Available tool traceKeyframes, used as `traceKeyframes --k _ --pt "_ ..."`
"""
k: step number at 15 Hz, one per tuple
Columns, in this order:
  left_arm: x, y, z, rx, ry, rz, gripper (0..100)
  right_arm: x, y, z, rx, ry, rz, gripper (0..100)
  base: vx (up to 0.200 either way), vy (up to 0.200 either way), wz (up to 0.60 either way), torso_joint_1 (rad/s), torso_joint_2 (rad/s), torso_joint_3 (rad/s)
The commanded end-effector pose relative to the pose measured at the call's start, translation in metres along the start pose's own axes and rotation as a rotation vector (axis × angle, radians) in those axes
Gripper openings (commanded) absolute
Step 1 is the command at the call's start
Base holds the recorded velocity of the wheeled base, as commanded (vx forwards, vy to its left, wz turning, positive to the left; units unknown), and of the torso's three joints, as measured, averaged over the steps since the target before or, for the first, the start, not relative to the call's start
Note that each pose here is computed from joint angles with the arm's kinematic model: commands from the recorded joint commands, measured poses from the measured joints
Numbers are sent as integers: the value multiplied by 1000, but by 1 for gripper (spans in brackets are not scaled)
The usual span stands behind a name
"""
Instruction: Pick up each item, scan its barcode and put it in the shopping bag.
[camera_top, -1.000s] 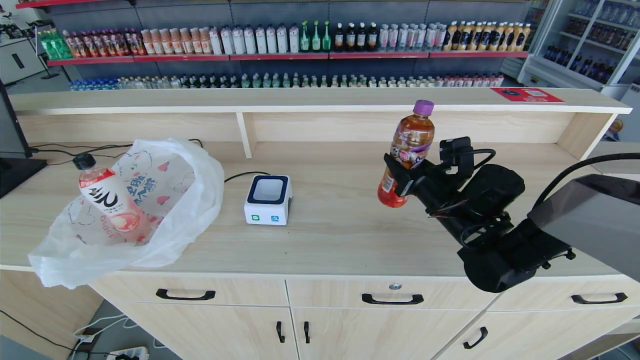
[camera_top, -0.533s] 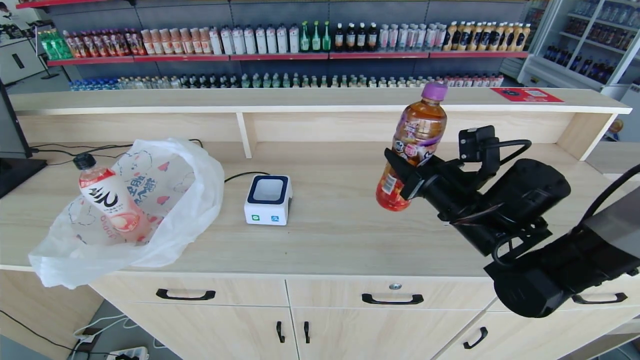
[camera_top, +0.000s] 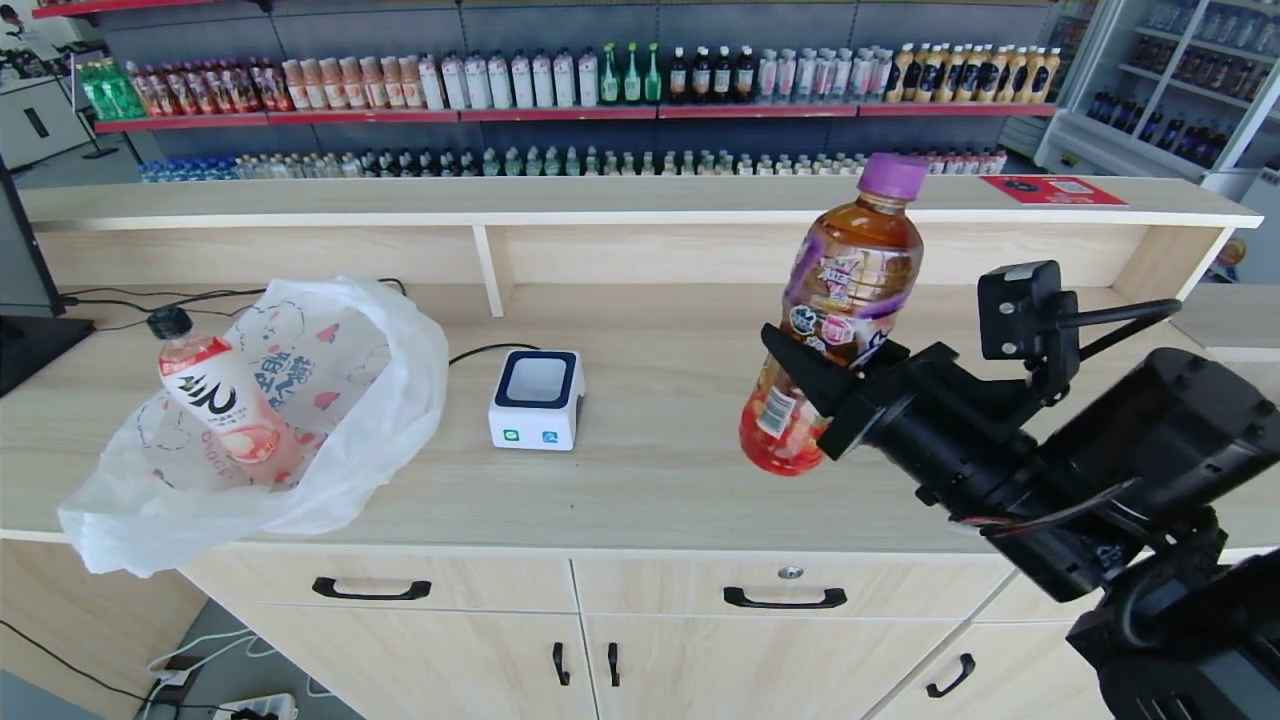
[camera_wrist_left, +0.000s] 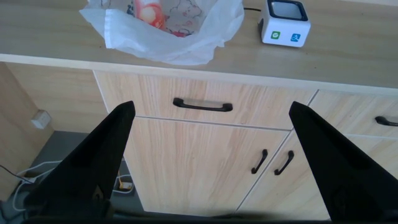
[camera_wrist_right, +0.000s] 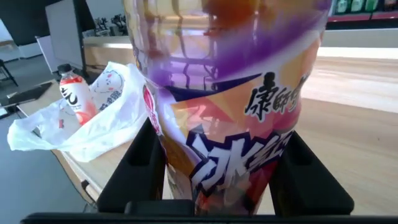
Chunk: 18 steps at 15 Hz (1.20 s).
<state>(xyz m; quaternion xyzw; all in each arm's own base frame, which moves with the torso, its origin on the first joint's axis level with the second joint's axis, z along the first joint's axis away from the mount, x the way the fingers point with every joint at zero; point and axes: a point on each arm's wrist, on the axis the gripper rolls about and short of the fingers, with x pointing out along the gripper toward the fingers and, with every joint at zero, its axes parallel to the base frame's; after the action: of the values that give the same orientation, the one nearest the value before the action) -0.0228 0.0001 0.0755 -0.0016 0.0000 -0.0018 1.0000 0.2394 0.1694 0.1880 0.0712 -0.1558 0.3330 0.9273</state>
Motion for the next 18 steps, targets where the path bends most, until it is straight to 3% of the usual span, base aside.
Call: traceKeyframes --k 1,3,5,8,11,18 --pt "0 0 0 0 0 1 100 -11 29 1 43 19 94 0 0 0 0 0 0 0" --pt "0 0 0 0 0 -1 100 -28 34 -1 72 62 111 0 0 0 0 0 0 0" --pt "0 0 0 0 0 1 100 -30 38 9 101 34 127 0 0 0 0 0 0 0" --pt "0 0 0 0 0 1 100 -33 70 16 189 20 242 0 0 0 0 0 0 0" --pt "0 0 0 0 0 1 100 -41 84 35 335 -22 305 0 0 0 0 0 0 0" --pt "0 0 0 0 0 1 100 -52 94 61 559 -64 377 0 0 0 0 0 0 0"
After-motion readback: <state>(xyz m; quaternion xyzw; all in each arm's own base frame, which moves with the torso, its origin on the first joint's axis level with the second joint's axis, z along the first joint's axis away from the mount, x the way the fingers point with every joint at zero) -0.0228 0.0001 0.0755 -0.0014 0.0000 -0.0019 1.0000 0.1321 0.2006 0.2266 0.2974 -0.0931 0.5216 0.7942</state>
